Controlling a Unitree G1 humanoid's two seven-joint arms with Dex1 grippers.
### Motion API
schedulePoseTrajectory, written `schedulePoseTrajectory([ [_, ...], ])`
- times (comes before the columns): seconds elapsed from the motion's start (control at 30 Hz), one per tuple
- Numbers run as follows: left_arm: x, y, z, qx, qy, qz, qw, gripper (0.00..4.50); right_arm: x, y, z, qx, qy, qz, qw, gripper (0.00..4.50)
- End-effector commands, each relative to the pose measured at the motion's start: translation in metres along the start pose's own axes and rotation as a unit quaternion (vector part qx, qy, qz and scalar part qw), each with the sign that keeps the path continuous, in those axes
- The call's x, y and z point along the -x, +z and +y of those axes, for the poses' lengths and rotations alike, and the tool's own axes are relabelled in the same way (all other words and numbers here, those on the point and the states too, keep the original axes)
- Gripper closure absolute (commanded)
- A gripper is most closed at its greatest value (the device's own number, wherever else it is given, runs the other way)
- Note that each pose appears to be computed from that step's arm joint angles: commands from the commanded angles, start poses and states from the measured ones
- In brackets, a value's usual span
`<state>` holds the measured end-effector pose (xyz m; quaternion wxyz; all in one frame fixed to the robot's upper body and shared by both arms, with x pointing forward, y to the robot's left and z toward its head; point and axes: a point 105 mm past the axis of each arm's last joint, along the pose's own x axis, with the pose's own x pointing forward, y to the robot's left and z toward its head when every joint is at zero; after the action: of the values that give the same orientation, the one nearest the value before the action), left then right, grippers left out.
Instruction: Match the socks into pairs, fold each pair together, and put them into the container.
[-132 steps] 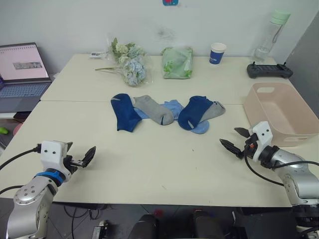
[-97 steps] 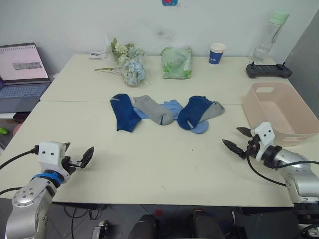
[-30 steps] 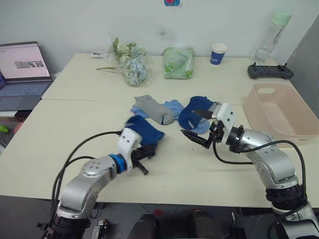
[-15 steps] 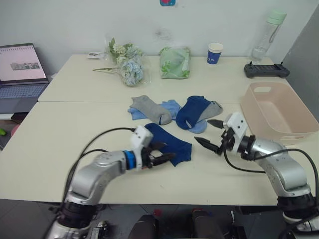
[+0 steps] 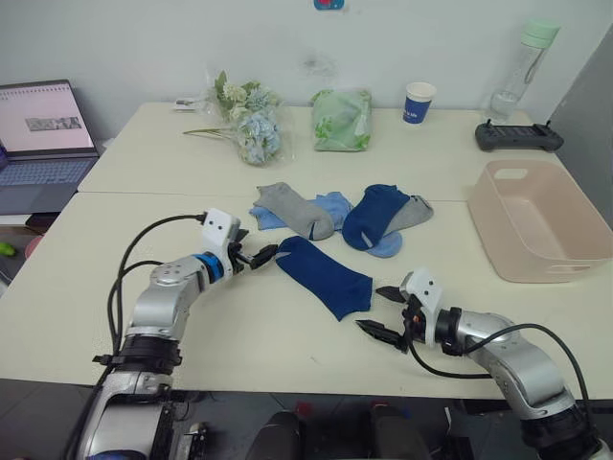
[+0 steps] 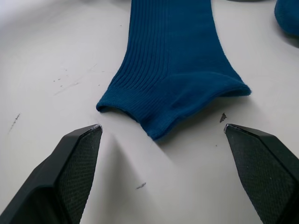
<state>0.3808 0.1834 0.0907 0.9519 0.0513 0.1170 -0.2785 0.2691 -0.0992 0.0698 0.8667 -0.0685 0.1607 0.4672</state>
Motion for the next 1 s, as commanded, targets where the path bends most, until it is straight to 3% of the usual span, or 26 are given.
schedulePoseTrajectory([
  [0.03,-0.003,0.009,-0.002,-0.025,-0.013,-0.014,1.0,0.01,-0.003,0.008,-0.001,0.001,0.0,-0.015,1.0,0.18],
  [0.07,-0.004,0.007,-0.004,-0.024,-0.018,-0.012,0.999,0.0,-0.004,0.008,-0.002,0.002,0.0,-0.015,1.0,0.4],
  [0.2,-0.002,0.012,-0.01,-0.02,-0.031,-0.024,0.999,0.91,-0.009,0.011,-0.003,-0.003,-0.001,-0.02,1.0,1.63],
  [0.47,0.013,0.022,-0.013,-0.016,-0.041,-0.037,0.998,3.58,-0.003,0.014,-0.009,-0.004,-0.01,-0.027,1.0,4.49],
  [0.63,0.018,0.032,-0.013,0.001,-0.039,-0.065,0.997,3.58,0.004,0.012,-0.011,0.002,0.002,-0.019,1.0,4.49],
  [0.9,-0.002,0.014,-0.031,-0.005,-0.074,-0.021,0.997,1.01,0.008,0.01,-0.012,0.009,0.015,-0.009,1.0,4.5],
  [1.0,-0.007,0.01,-0.032,-0.008,-0.074,-0.012,0.997,1.01,0.008,0.009,-0.011,0.013,0.018,-0.006,1.0,4.5],
])
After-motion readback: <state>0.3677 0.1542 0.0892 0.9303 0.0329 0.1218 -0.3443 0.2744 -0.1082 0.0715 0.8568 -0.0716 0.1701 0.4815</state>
